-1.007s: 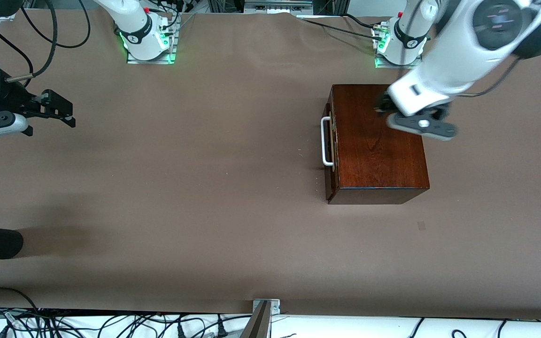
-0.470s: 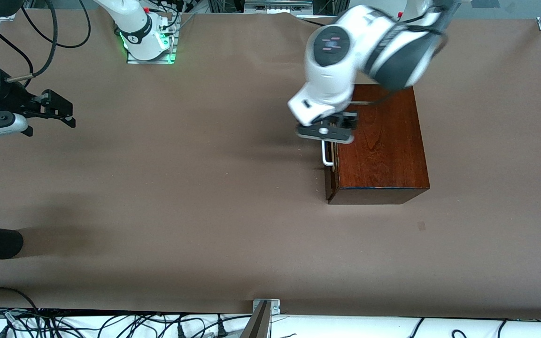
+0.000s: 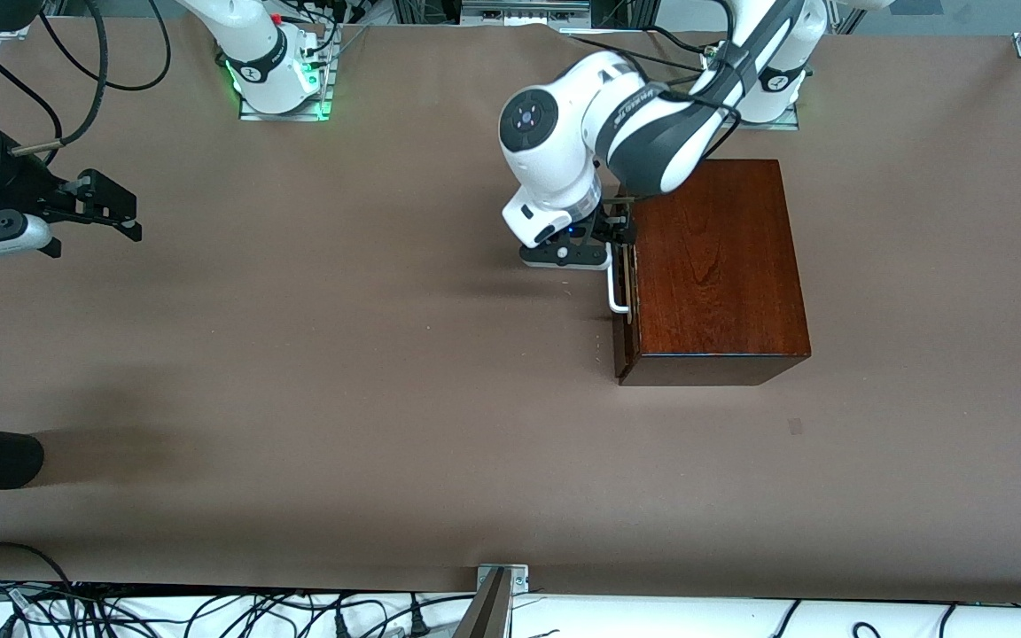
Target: Open drawer, take yellow block, close drawer
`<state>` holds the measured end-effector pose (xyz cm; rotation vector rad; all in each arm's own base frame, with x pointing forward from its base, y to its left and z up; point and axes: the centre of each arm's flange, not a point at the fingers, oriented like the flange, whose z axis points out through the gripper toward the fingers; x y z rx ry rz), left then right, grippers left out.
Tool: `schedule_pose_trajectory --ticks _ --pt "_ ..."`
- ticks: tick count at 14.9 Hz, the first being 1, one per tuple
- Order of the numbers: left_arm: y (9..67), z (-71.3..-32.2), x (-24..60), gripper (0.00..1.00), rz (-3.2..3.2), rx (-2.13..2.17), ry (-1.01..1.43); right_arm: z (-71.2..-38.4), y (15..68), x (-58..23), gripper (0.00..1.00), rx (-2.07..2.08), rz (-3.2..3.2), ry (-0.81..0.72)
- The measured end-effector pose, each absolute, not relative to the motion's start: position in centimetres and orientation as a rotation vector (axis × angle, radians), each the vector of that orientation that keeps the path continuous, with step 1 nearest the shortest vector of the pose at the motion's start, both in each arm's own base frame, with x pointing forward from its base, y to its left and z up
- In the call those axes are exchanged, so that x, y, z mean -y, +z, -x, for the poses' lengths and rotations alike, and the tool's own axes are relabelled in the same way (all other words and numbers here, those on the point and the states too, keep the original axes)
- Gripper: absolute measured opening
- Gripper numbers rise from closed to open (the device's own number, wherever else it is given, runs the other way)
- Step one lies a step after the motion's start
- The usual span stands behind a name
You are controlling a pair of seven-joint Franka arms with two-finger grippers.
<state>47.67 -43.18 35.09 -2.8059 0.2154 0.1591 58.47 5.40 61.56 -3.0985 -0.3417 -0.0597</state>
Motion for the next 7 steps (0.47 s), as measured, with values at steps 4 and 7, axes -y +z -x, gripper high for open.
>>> schedule_pose_trajectory --ticks 4,7 --pt "33.1 -47.1 43.0 1.0 2.796 -0.241 0.157 -58.5 61.6 -5.4 1.0 0.342 3.098 -0.06" --pt "30.9 -46.9 42.6 1.0 2.752 -0.286 0.105 -58.5 61.6 -5.4 1.0 0.342 3.098 -0.06"
